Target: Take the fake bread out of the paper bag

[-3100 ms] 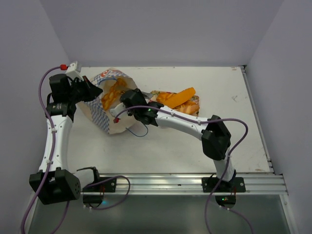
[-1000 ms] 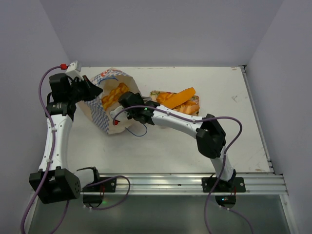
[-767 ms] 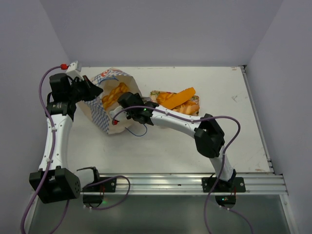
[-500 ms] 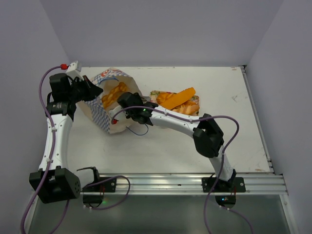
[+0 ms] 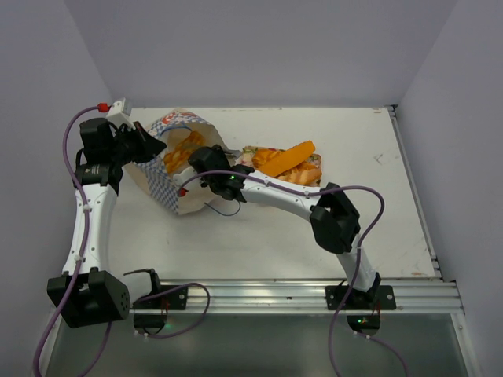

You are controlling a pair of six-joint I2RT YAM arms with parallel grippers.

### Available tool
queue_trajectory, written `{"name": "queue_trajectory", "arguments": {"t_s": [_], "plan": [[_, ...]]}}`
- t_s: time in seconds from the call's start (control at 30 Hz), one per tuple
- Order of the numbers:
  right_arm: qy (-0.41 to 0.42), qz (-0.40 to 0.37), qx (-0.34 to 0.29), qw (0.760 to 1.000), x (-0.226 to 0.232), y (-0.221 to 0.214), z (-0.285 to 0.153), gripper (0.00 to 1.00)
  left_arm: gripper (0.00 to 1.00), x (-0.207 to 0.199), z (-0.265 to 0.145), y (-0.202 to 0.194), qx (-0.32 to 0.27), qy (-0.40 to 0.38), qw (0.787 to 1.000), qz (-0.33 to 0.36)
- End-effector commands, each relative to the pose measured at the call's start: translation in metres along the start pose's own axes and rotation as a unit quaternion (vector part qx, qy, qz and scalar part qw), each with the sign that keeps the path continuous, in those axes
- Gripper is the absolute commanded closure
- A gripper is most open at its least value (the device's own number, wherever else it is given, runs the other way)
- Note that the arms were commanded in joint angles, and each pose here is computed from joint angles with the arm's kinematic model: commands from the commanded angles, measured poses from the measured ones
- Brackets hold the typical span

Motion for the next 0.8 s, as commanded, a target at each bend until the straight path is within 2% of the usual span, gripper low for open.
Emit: {"name": "queue_trajectory", "arguments": {"t_s": [0.0,0.77], "plan": [[-0.012,0.003,0.016,1.0,0.0,-0.003,0.006,0.52,1.0,-0.008,-0.006,0.016,-0.02,-0.02,0.999,0.018],[0.032,0.014,0.023,0.999,0.015,-0.007,0.015,0.52,1.0,-0.008,-0.004,0.016,-0.019,-0.028,0.999,0.018]]}}
Point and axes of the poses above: each gripper's point midway between its finger pads, its own z axis out along the fingers, its own x axis along the line the jaws close on, y = z × x, the point moved 6 cm from there along -z, back along the fingers, and after that the axes turned 9 degrees about z, right-handed, at the moved point
